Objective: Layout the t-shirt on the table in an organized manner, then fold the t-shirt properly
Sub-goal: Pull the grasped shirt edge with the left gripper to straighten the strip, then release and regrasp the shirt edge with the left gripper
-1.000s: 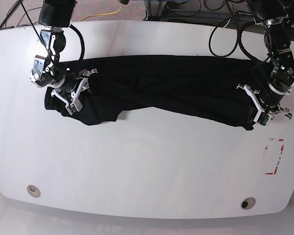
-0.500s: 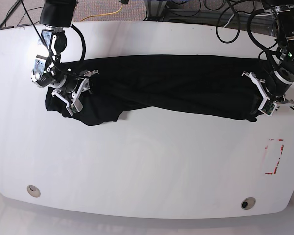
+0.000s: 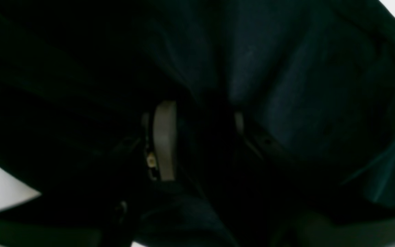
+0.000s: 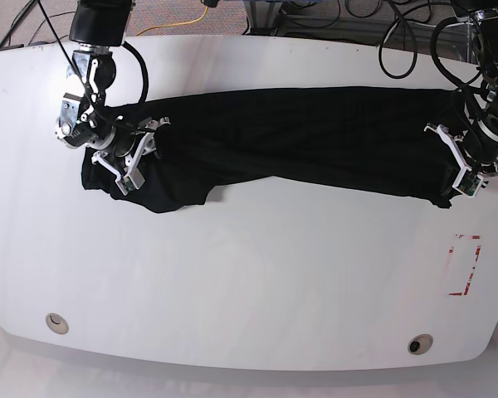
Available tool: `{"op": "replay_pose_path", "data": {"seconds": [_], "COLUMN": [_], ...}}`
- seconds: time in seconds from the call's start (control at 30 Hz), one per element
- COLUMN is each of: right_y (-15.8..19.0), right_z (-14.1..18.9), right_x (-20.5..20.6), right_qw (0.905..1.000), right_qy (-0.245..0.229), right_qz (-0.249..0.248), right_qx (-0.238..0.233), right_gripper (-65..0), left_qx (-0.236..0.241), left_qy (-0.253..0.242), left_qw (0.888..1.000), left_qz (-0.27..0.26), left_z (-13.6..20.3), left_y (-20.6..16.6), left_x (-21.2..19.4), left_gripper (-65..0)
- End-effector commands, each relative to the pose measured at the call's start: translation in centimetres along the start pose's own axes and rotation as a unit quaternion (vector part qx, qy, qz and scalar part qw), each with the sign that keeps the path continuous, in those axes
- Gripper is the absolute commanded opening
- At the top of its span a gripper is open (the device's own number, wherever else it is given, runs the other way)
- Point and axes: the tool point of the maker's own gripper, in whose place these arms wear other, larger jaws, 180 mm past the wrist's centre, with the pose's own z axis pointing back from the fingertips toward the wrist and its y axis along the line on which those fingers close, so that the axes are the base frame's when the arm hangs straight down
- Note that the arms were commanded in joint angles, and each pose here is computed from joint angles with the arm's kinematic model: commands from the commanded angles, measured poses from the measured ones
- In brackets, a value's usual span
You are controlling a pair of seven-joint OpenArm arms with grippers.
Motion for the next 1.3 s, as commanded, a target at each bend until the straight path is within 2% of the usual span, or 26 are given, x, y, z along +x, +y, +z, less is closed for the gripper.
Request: {"op": "replay_pose_path", "data": {"seconds": [0.0, 0.1, 0.33, 0.4, 0.47, 0.7, 0.87, 1.13, 1.27], "right_y": [-0.5, -0.5, -0.5, -0.5, -0.5, -0.5, -0.5, -0.5, -0.5], "right_z": [0.2, 0.2, 0.2, 0.2, 0.2, 0.2, 0.2, 0.2, 0.2], "right_x": [-0.3, -0.3, -0.3, -0.3, -0.3, -0.3, -0.2, -0.2, -0.2], "right_qw": [0.9998, 0.9998, 0.9998, 0.9998, 0.9998, 0.9998, 0.9998, 0.9998, 0.9998], "right_qy": [0.015, 0.015, 0.015, 0.015, 0.015, 0.015, 0.014, 0.014, 0.014], "right_qz": [0.007, 0.007, 0.007, 0.007, 0.007, 0.007, 0.007, 0.007, 0.007], "right_qx": [-0.01, -0.01, -0.01, -0.01, -0.01, -0.01, -0.01, -0.01, -0.01], "right_gripper": [-45.7, -45.7, -45.7, -45.7, -45.7, -45.7, -45.7, -45.7, -45.7], "left_qx": [0.013, 0.011, 0.01, 0.01, 0.011, 0.02, 0.023, 0.011, -0.003], "left_qy": [-0.021, -0.021, -0.022, -0.013, 0.0, -0.004, 0.001, 0.027, 0.051], "left_qw": [1.0, 1.0, 1.0, 1.0, 1.0, 1.0, 1.0, 0.994, 0.985], "left_qz": [-0.008, -0.008, -0.006, -0.006, -0.005, -0.005, 0.017, 0.11, 0.167], "left_z": [0.4, 0.3, 0.3, 0.3, 0.3, -0.1, -1.2, -5.7, -8.1], "left_y": [1.0, 0.9, 0.8, 0.9, 0.9, 1.6, 2.5, 3.7, 4.1], "left_x": [1.3, 1.3, 1.3, 1.0, 0.6, 1.3, 0.6, -2.4, -4.7], "left_gripper": [-64.3, -59.2, -35.4, -30.4, -28.1, -28.9, -28.7, -28.7, -28.7]}}
